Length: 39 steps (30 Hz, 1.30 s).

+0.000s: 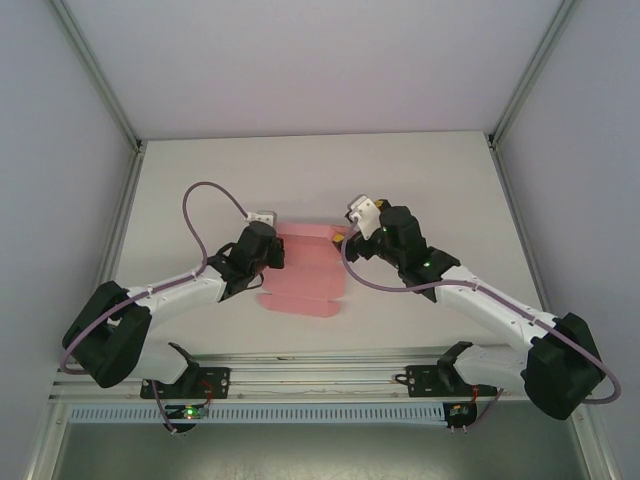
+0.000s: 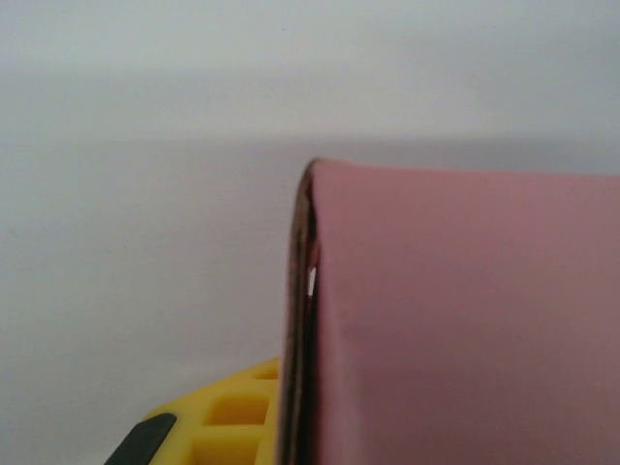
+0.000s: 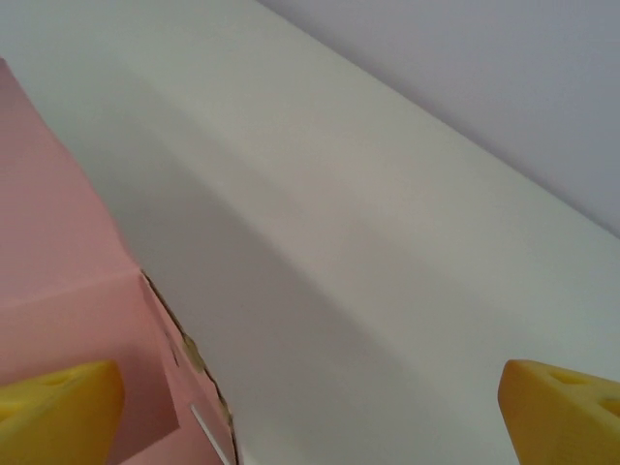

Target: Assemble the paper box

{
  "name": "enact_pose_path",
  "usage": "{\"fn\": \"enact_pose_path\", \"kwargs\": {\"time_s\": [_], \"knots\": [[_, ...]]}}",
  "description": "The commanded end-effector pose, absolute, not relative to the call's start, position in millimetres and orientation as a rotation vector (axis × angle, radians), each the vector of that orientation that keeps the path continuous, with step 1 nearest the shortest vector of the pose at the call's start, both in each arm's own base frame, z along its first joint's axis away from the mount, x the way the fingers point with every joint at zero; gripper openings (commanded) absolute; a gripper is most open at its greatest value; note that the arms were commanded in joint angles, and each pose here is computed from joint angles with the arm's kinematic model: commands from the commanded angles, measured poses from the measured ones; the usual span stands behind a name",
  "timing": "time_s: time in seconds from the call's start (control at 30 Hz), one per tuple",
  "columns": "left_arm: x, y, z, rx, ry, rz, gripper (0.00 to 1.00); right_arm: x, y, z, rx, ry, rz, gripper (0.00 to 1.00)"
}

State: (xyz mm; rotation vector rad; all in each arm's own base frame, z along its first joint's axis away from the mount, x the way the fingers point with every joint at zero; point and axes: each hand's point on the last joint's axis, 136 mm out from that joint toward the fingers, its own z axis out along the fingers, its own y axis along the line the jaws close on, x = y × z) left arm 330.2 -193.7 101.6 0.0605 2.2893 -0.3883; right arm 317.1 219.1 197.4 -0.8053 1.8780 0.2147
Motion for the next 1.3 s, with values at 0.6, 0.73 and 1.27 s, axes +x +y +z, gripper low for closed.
{"fn": "enact_pose_path", "kwargs": {"time_s": [0.6,0.73,1.27], "knots": [[325.9,-259.6,136.4,0.049,2.154,-0.850,0.00,329.8,233.1,246.7,-0.191,1.528,0.452,0.98],[327.0,-259.5,135.2,0.022,2.148,-0.855,0.00,332.7,238.4,248.4,-0.161,1.551,0.465,0.98],[336.7,-221.6,130.0,-0.140,2.142,-0.644,0.00,268.2,149.7,206.1,0.030,1.807,0.609,0.98]]}}
